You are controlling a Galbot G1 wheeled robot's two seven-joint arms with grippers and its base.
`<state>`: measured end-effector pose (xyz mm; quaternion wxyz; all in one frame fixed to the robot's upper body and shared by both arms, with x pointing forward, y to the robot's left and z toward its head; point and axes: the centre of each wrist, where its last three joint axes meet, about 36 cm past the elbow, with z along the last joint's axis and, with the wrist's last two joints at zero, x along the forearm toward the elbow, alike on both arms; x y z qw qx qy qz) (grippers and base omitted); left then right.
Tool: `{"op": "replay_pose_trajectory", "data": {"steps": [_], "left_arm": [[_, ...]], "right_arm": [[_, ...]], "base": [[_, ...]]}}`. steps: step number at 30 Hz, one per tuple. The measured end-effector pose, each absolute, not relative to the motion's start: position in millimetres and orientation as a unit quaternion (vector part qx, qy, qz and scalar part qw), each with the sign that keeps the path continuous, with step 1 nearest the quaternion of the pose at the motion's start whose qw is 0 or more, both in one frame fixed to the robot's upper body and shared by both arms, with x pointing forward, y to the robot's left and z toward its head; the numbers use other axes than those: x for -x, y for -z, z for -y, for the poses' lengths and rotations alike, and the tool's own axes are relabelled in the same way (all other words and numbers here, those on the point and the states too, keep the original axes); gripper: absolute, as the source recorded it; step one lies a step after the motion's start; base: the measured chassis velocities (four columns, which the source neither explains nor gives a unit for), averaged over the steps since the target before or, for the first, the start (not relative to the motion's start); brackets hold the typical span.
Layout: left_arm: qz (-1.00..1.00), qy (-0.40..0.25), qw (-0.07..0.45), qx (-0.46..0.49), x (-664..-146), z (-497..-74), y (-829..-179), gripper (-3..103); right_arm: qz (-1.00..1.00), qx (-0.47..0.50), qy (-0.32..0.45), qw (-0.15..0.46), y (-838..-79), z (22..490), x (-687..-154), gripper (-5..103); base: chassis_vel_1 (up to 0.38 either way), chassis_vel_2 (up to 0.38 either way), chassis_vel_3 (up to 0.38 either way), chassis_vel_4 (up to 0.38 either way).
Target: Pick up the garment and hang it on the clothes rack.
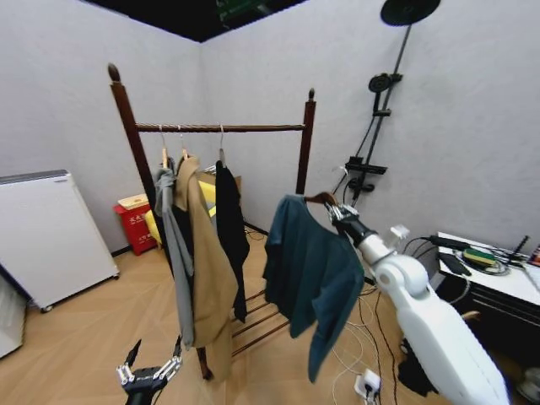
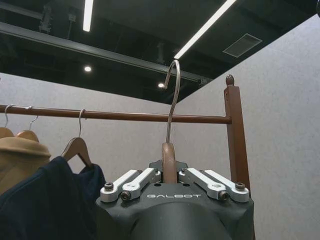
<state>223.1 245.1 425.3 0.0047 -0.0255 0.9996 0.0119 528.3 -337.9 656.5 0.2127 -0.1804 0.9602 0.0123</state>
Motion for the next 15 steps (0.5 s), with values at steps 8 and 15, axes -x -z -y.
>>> {"op": "replay_pose_trajectory", "data": {"steps": [8, 15], "left_arm": [[-1.0, -0.012, 0.005, 0.025, -223.1, -245.0, -425.3, 100], [-1.0, -0.012, 0.005, 0.025, -223.1, -245.0, -425.3, 100]], "right_arm": [[-0.959, 0.177, -0.006, 0.222, -718.5, 306.5, -599.5, 9], [-0.96, 0.188, -0.01, 0.209, -728.8, 274.8, -618.4, 9]], "base": [[0.0, 0.0, 0.0, 0.0], [0.0, 0.0, 0.0, 0.0]]}}
